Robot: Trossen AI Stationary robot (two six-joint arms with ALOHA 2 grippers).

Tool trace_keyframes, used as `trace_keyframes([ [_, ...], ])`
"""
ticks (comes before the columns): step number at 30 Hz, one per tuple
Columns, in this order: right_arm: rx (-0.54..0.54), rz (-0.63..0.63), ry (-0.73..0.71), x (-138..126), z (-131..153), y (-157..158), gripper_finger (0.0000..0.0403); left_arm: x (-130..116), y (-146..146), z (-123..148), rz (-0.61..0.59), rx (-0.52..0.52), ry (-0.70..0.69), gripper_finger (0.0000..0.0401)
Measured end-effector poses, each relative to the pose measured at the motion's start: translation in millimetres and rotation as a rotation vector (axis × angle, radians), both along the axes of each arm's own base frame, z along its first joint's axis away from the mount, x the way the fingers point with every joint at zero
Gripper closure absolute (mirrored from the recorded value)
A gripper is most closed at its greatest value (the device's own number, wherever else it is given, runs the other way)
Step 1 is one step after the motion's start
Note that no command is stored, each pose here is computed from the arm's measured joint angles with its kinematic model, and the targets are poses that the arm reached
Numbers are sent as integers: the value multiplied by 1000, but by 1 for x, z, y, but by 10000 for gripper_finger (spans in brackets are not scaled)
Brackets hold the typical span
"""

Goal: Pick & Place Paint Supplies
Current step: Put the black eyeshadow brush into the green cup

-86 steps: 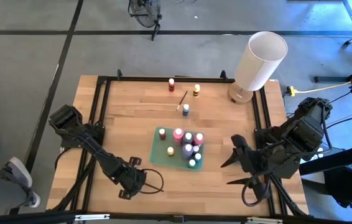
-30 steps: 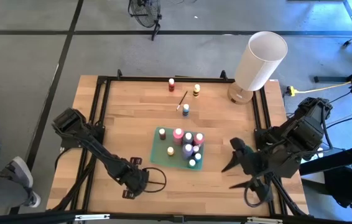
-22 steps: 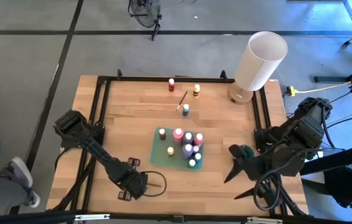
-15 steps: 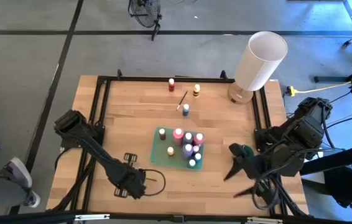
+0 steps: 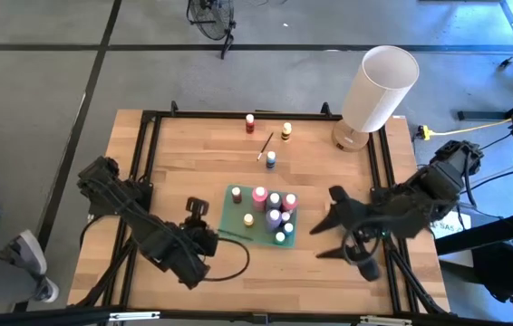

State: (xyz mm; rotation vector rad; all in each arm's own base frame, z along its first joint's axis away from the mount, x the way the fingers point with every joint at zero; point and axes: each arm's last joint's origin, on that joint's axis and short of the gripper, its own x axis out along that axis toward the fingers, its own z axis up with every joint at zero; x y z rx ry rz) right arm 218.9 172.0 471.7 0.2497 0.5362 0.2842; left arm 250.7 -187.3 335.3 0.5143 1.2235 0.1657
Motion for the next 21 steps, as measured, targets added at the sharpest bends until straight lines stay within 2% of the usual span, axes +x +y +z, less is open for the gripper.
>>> trace_keyframes([
  [7,-29,-76,-37,13,2,-16,155,10,14,4,-20,138,-53,399],
  [12,-92,-162,-66,18,3,-27,155,20,30,5,-48,202,-16,399],
  [16,-116,-216,-93,15,8,-39,155,26,43,6,-58,224,18,399],
  [21,-135,-285,-125,-7,21,-61,155,25,64,22,-99,296,16,399],
])
